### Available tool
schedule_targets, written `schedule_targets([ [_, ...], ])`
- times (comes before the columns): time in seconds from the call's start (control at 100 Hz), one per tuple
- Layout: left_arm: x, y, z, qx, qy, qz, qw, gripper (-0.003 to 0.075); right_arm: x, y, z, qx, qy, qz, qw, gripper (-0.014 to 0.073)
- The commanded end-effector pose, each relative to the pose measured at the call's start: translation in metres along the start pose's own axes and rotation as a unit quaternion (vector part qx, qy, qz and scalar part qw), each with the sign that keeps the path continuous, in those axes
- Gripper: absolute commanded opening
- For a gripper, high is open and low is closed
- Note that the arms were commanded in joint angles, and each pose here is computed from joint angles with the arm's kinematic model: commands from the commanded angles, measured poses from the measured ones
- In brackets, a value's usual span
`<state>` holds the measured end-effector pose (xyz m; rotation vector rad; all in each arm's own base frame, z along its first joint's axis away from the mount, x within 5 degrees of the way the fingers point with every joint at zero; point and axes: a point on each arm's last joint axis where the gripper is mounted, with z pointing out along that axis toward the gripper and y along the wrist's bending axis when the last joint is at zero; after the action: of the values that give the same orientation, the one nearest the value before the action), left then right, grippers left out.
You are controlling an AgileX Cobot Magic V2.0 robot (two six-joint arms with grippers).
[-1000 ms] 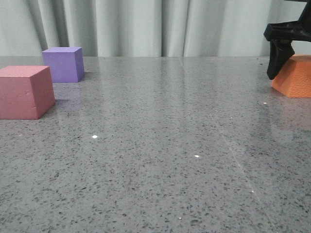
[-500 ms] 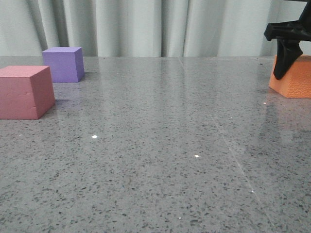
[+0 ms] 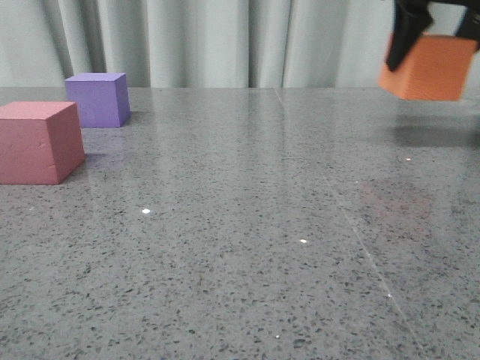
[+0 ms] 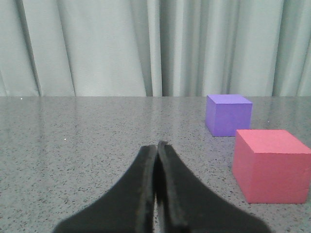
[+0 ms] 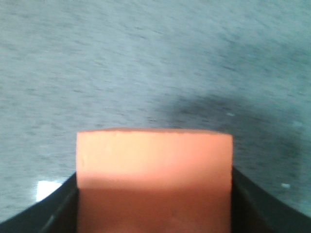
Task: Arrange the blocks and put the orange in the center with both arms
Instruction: 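Lift the orange cube with the right gripper and carry it toward the table center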
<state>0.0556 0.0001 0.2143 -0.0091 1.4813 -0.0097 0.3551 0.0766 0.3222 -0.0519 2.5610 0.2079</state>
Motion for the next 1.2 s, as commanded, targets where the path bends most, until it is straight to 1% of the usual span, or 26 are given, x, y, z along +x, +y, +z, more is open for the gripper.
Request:
schedule_targets([
  [0.0,0.010,-0.002,-0.002,0.011,-0.026,-0.006,1.000,-0.0019,-0.010,0.023,-0.027,-0.031,-0.064,0.004,0.997,0.0110],
  [0.16,0.010,-0.002,-0.002,0.011,-0.026,-0.006,1.000,-0.0019,-0.010,0.058,-0.027,-0.074,-0.092,0.026,0.993,0.0110],
  [0.29,0.010,-0.002,-0.002,0.011,-0.026,-0.006,1.000,-0.0019,-0.008,0.089,-0.021,-0.093,-0.098,0.020,0.991,0.0110],
  [0.48,0.010,-0.002,-0.002,0.011,-0.026,-0.006,1.000,-0.0019,-0.010,0.126,-0.006,-0.086,-0.093,0.030,0.991,0.0110],
  [0.7,0.010,-0.002,-0.002,0.011,-0.026,-0.006,1.000,-0.0019,-0.009,0.167,0.011,-0.047,-0.087,0.019,0.995,0.0110],
  [0.8,0.010,-0.002,-0.002,0.011,-0.026,-0.006,1.000,-0.0019,-0.006,0.176,0.022,-0.027,-0.069,0.025,0.997,0.0110],
  [0.94,0.010,-0.002,-0.002,0.011,-0.026,-0.006,1.000,-0.0019,-0.001,0.184,0.033,-0.027,-0.058,0.031,0.997,0.0110],
  [1.09,0.010,-0.002,-0.002,0.011,-0.026,-0.006,1.000,-0.0019,0.003,0.187,0.042,-0.024,-0.048,0.039,0.998,0.0111],
  [1.13,0.010,-0.002,-0.002,0.011,-0.026,-0.006,1.000,-0.0019,0.003,0.187,0.045,-0.023,-0.045,0.040,0.998,0.0115],
  [1.19,0.010,-0.002,-0.002,0.011,-0.026,-0.006,1.000,-0.0019,0.004,0.188,0.045,-0.025,-0.043,0.042,0.998,0.0144],
])
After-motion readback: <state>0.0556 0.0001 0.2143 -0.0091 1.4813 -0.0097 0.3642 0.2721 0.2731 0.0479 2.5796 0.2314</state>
